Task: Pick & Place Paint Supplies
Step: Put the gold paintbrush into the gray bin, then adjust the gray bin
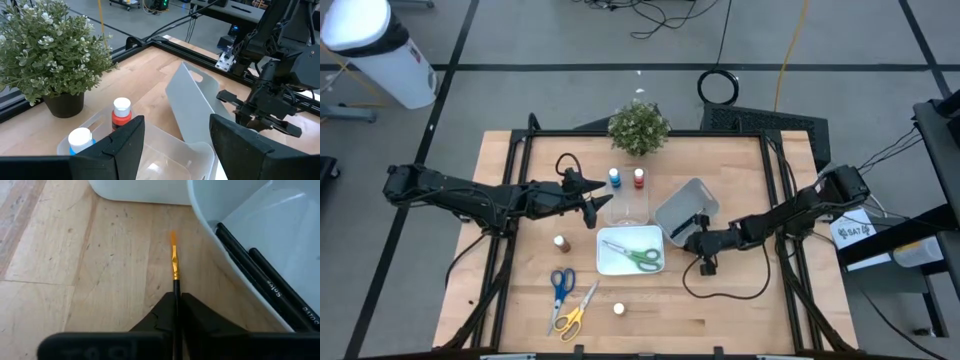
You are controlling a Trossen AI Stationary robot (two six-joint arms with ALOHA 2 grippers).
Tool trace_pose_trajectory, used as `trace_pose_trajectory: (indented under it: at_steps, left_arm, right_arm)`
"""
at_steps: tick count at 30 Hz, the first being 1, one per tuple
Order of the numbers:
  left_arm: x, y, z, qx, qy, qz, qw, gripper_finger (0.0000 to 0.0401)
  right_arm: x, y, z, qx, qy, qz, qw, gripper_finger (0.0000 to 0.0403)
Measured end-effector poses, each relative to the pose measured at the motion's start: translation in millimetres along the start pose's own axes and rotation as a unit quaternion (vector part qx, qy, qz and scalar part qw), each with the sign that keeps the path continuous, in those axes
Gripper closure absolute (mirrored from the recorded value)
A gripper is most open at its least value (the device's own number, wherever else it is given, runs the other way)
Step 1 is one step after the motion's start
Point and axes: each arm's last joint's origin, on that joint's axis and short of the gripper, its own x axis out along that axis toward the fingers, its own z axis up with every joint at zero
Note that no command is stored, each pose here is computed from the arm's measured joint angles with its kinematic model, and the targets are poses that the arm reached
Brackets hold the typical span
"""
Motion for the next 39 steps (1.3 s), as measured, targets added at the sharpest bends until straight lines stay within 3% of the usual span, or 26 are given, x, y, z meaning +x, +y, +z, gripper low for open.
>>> trace_pose_trajectory:
  at_steps: [26,39]
  left_arm:
    - [0,0,0,0.0,0.0,0.0,1.0,0.0164]
    - [0,0,-1,0.004,0.003,0.001,1.0,0.0164]
  right_arm:
    - [-6,3,20,-0.016,-0.059,0.016,0.998,0.0402]
    - [-58,11,43,-0.026,-0.149,0.072,0.986,0.04]
